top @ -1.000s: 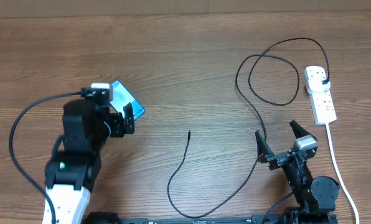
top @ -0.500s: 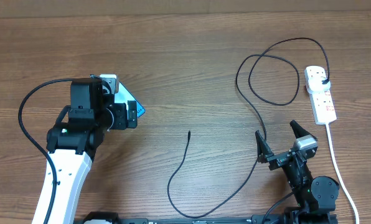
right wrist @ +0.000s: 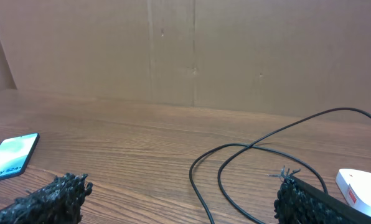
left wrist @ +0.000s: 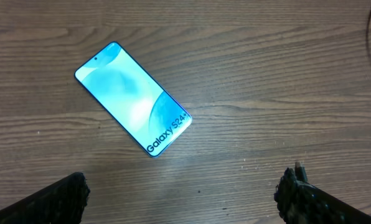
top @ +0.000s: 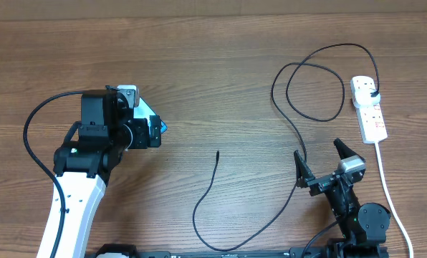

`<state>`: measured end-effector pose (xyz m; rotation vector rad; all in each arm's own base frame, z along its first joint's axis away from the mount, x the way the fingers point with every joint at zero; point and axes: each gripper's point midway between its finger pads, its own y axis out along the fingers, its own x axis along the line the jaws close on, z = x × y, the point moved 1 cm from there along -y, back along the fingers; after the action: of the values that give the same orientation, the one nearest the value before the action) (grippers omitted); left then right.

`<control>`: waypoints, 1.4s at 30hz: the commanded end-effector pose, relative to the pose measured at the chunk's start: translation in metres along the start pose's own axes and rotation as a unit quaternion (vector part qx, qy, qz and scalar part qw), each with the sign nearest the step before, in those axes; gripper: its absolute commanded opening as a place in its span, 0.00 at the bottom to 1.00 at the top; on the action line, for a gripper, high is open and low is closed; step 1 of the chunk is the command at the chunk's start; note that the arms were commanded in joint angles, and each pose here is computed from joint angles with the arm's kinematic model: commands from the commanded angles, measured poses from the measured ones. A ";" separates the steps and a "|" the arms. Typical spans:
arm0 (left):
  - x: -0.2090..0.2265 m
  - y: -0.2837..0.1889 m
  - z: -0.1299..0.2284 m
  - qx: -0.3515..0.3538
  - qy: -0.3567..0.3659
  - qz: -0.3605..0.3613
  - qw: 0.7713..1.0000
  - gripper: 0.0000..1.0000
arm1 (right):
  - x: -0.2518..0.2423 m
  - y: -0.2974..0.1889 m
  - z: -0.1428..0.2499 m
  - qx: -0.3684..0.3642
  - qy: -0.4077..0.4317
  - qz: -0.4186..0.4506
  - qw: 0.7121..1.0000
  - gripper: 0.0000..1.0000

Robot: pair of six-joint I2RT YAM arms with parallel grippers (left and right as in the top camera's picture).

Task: Plug charger to phone and switch on socket
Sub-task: 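Reach the left gripper forward over the Galaxy phone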

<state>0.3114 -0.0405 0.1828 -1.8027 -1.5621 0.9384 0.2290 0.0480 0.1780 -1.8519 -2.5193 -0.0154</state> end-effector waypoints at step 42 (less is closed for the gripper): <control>0.000 0.095 0.018 0.172 -0.265 -0.086 0.945 1.00 | 0.000 0.000 0.002 -0.001 -0.001 0.001 1.000 1.00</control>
<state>0.3451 -0.0544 0.0921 -1.2512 -1.6108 1.4739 0.2290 0.0480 0.1781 -1.8520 -2.5196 -0.0158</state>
